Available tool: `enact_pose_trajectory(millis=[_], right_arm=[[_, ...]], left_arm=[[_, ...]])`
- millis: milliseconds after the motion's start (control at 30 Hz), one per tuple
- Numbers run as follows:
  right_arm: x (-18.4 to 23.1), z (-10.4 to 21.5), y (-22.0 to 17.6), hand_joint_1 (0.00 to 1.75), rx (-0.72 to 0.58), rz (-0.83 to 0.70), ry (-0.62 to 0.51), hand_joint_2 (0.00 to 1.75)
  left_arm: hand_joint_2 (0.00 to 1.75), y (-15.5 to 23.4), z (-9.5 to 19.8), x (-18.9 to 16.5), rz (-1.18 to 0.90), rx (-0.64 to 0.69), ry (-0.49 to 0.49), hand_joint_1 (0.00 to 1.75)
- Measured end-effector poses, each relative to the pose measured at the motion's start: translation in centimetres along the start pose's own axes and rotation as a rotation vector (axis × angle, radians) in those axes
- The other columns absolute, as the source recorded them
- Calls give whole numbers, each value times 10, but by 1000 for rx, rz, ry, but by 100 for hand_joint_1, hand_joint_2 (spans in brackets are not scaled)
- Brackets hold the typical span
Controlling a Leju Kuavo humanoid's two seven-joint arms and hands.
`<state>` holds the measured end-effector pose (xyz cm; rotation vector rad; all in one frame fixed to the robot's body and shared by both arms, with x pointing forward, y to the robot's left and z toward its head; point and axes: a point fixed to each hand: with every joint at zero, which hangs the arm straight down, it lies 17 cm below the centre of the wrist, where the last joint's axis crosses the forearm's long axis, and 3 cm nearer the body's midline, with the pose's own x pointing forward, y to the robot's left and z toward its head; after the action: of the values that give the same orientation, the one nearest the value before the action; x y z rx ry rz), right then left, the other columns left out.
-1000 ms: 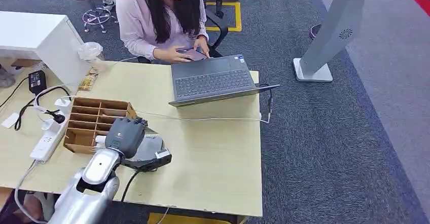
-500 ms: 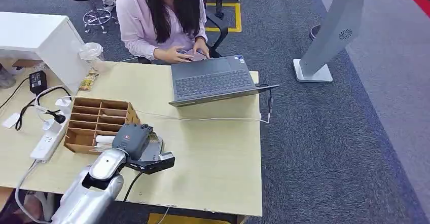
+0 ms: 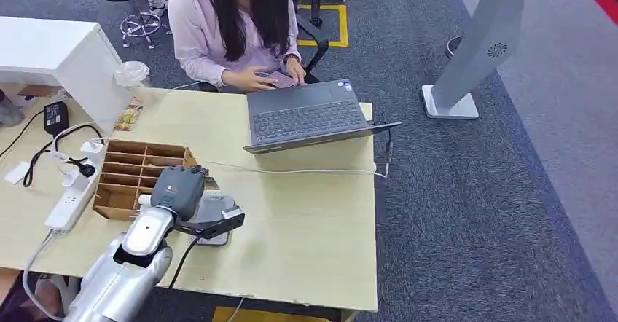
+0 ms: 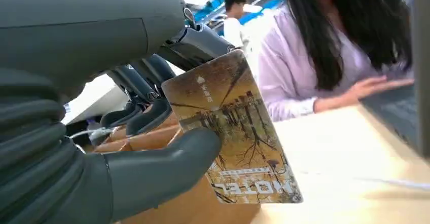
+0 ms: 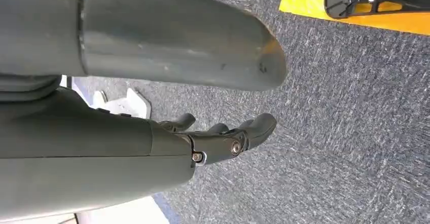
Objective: Pass the card to the sensor for recognition and then transmit it.
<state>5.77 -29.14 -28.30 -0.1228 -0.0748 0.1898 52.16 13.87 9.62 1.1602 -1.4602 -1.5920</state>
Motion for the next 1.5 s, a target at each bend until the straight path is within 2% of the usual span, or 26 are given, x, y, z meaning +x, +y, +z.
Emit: enact_pose_trajectory(millis=[100,233,500,700,967,1500], right_arm=[[-1,0,1,0,2,15,0,0],[-1,0,2,0,8,42,-3,0],[0,0,2,0,10,64,-11,0],[1,1,5,0,20,84,-13,0],[2,2,10,0,25,97,-9,0],[3,2,13,0,34,98,-10,0]], left_arm=[[175,30,-4,-7,-8,126,13,175],[175,68,-7,-40,-15,273,59,175],[175,101,-9,-86,-78,371,129,175],[175,141,-24,-147,-127,419,206,175],[175,133,-30,-174,-137,370,248,175],[175,109,-27,-181,-135,316,259,175]])
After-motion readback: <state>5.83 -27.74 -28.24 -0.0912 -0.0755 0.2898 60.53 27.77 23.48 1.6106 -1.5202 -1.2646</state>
